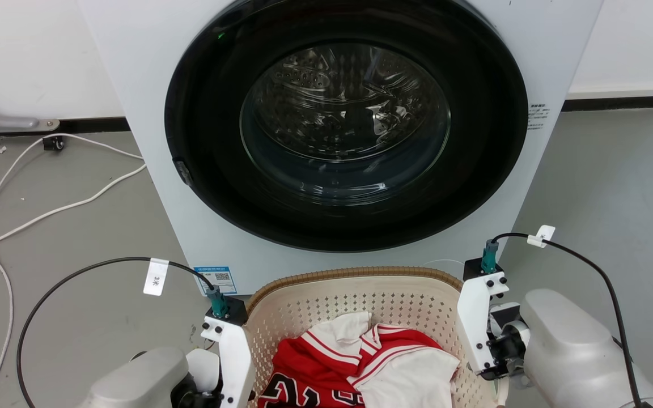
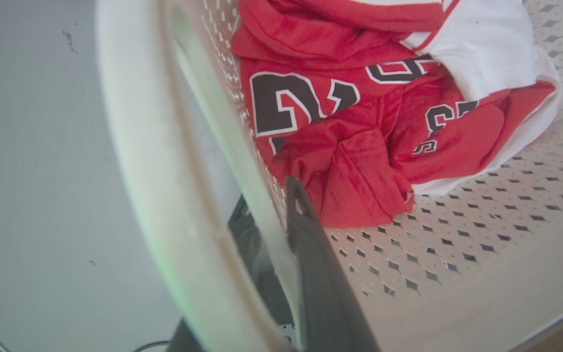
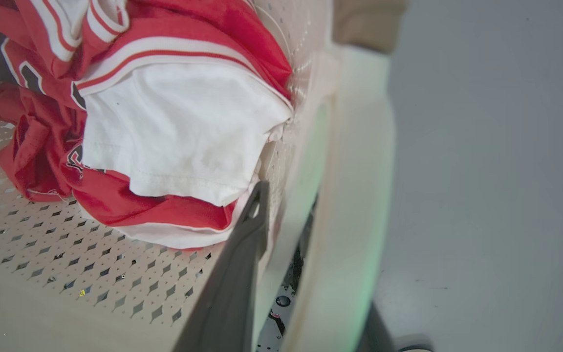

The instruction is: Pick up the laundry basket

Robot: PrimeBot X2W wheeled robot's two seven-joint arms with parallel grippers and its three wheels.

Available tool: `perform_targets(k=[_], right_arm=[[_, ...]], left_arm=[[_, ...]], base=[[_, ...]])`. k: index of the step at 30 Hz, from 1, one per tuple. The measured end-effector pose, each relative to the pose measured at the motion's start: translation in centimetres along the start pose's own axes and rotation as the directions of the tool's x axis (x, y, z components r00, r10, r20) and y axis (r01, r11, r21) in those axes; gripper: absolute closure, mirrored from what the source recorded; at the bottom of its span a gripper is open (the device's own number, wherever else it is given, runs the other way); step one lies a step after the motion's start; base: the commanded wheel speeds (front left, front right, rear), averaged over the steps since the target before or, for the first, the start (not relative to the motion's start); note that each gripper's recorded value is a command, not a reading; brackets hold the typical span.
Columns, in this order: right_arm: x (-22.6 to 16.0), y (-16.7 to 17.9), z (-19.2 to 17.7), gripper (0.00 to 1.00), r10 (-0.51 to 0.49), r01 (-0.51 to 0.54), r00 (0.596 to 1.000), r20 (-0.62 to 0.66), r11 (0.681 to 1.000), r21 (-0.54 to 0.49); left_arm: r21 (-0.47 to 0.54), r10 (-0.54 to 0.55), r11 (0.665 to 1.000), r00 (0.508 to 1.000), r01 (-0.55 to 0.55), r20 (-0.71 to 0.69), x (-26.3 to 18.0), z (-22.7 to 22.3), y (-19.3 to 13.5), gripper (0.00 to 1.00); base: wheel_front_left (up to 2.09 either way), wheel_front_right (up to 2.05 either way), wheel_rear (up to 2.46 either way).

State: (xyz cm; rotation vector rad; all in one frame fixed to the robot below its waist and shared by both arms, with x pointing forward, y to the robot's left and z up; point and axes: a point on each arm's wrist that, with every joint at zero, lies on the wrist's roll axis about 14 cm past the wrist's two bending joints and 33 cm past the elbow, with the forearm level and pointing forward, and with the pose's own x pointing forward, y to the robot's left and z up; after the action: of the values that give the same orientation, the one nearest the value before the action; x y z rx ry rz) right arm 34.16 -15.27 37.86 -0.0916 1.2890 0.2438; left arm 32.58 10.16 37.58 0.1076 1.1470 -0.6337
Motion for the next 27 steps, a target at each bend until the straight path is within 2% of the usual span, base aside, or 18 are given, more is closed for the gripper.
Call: perform_targets(k=[27], right_arm=[[0.07, 0.0, -0.06, 1.0, 0.0, 0.0, 1.0, -0.003, 1.0, -0.001]], left_arm=[[-0.002, 0.003, 1.0, 1.0, -0.003, -0.001, -0.02, -0.06, 0.14, 1.0]], base=[[0.0, 0.0, 0.0]])
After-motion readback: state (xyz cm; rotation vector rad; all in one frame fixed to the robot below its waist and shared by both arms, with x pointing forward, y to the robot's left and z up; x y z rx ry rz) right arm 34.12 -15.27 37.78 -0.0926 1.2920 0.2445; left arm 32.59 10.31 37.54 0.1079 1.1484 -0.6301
